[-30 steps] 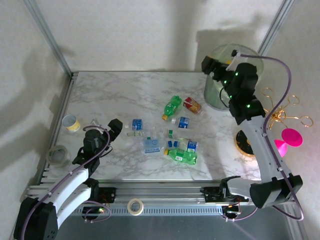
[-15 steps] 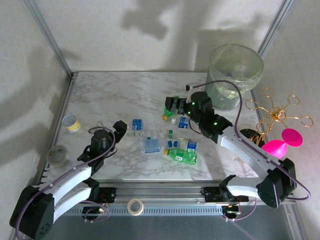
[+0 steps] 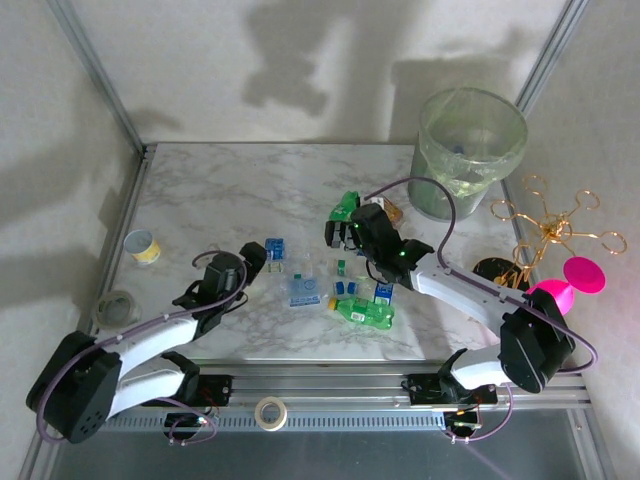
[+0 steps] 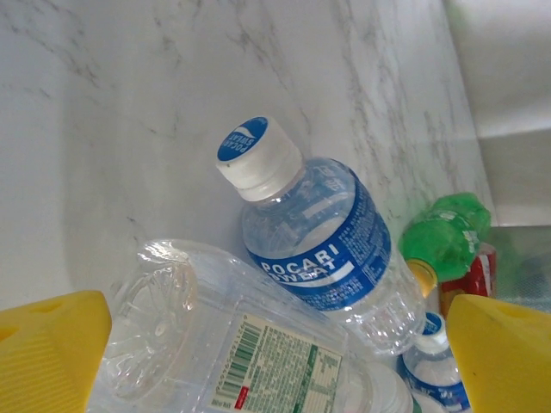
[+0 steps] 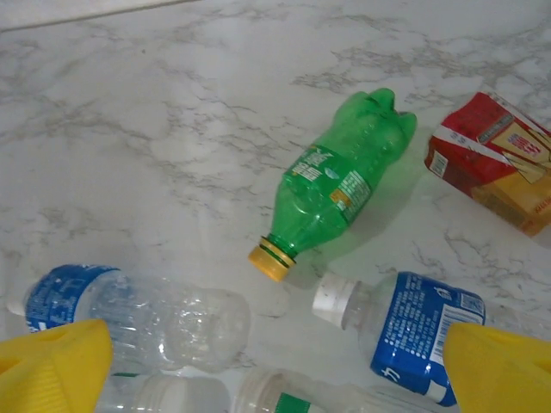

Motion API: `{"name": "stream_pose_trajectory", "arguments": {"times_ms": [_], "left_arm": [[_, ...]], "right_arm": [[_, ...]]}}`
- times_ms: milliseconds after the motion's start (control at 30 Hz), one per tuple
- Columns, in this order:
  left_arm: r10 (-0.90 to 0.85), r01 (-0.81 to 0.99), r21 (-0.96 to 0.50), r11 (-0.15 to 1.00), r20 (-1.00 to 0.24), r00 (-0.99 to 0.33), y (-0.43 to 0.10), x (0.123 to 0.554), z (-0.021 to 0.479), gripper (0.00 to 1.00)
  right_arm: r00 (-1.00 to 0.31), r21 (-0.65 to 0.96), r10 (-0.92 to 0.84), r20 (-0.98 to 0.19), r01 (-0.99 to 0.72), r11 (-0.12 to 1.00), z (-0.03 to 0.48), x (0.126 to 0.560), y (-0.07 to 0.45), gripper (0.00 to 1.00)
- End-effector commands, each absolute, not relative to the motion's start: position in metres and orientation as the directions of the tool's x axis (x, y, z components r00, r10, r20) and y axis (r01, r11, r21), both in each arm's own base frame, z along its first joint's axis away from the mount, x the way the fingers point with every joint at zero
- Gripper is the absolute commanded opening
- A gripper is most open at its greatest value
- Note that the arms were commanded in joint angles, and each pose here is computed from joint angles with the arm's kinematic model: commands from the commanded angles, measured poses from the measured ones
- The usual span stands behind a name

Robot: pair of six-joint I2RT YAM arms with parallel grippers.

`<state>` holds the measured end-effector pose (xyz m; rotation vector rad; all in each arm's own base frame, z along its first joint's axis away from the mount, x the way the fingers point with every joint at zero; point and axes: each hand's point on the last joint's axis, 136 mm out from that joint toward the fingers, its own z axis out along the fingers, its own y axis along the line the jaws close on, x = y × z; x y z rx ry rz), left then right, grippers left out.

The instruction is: Put the plastic bottles in the bin

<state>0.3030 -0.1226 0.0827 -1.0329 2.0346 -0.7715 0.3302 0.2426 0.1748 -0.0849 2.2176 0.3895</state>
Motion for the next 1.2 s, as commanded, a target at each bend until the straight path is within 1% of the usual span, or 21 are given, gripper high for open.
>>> {"name": "stream_pose_trajectory", "arguments": {"times_ms": [0, 100, 333, 533, 800, 1000, 1167], "left_arm": [[-0.880, -0.483, -0.745, 0.460, -0.310, -0.359, -0.121, 0.310, 0.083, 0.99], [-0.893, -0.535, -0.720, 0.441, -0.290, -0.345, -0.124, 0.306, 0.073, 1.00], [-0.934, -0.659, -0.666, 0.350, -0.198, -0.296, -0.128, 0.286, 0.054, 1.00], [-0.944, -0.739, -0.593, 0.320, -0.135, -0.300, -0.137, 0.275, 0.047, 0.99], [-0.962, -0.845, -0.488, 0.221, 0.034, -0.271, -0.160, 0.261, 0.032, 1.00], [-0.964, -0.865, -0.465, 0.188, 0.081, -0.253, -0.172, 0.267, 0.029, 1.00], [-0.966, -0.866, -0.463, 0.190, 0.070, -0.249, -0.174, 0.274, 0.030, 1.00]], "right_arm": [[-0.624, 0.234, 0.083, -0.777, -0.164, 0.958, 0.165, 0.330, 0.236, 0.99], [-0.624, 0.234, 0.089, -0.776, -0.155, 0.960, 0.161, 0.328, 0.232, 0.99], [-0.619, 0.232, 0.100, -0.779, -0.137, 0.963, 0.156, 0.322, 0.223, 0.99], [-0.615, 0.224, 0.106, -0.781, -0.116, 0.968, 0.153, 0.320, 0.215, 0.99], [-0.611, 0.231, 0.125, -0.781, -0.097, 0.968, 0.153, 0.315, 0.208, 0.99], [-0.610, 0.243, 0.138, -0.780, -0.092, 0.966, 0.152, 0.311, 0.204, 0.99], [-0.610, 0.260, 0.149, -0.778, -0.097, 0.961, 0.150, 0.306, 0.203, 0.99]]}}
